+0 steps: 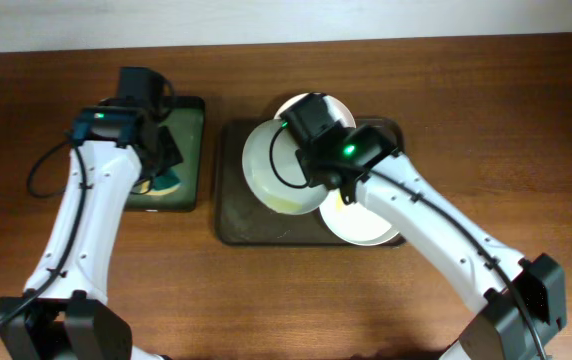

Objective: Clean dirty plates on tray and stack at the side
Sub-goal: 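Lift the plate with the right gripper and set it right of the tray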

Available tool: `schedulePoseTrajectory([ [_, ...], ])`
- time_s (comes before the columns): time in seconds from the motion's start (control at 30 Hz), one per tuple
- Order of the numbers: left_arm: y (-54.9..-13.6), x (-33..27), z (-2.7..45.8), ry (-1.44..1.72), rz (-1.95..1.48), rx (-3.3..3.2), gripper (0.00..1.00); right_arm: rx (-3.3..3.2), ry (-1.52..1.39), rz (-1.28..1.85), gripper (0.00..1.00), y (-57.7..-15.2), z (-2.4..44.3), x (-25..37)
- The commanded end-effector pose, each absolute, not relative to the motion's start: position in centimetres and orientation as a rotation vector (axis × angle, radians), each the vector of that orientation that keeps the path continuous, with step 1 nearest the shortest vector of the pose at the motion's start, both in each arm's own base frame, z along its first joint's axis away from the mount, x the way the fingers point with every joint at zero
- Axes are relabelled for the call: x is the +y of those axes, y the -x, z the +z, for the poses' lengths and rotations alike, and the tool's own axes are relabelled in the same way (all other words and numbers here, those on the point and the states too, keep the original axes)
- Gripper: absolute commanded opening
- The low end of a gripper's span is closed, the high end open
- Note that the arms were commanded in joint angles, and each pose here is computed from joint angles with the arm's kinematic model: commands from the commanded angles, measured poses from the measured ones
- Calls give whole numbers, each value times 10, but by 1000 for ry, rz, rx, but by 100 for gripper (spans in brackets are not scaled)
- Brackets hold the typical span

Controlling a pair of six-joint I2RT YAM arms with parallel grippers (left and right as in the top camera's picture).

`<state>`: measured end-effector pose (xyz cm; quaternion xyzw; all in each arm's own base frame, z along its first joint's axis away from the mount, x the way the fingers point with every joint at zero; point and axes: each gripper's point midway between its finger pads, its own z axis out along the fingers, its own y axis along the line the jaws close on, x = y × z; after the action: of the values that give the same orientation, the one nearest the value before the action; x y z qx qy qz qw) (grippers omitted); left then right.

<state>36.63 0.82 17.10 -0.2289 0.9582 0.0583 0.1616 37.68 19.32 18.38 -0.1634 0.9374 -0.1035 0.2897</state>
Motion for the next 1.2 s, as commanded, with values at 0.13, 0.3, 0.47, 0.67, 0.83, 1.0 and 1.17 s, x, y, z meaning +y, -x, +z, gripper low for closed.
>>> schedulePoseTrajectory([
  [0.13,-361,32,174,707,147,2743,0,2127,497,-644,4,-392,252,201],
  [0.3,-361,33,174,699,150,2746,0,1952,686,-756,4,-392,279,231],
  [0.47,-361,33,174,699,150,2745,0,1786,878,-1005,4,-384,305,242],
  [0.67,-361,33,174,699,150,2745,0,1678,927,-1172,4,-373,328,250],
  [0.83,-361,33,174,684,153,2749,0,1707,808,-1083,4,-372,328,253],
  [1.0,-361,33,174,684,152,2750,0,2022,1010,-493,4,-380,227,275],
  [1.17,-361,33,174,684,152,2750,0,2378,640,-76,4,-393,187,241],
])
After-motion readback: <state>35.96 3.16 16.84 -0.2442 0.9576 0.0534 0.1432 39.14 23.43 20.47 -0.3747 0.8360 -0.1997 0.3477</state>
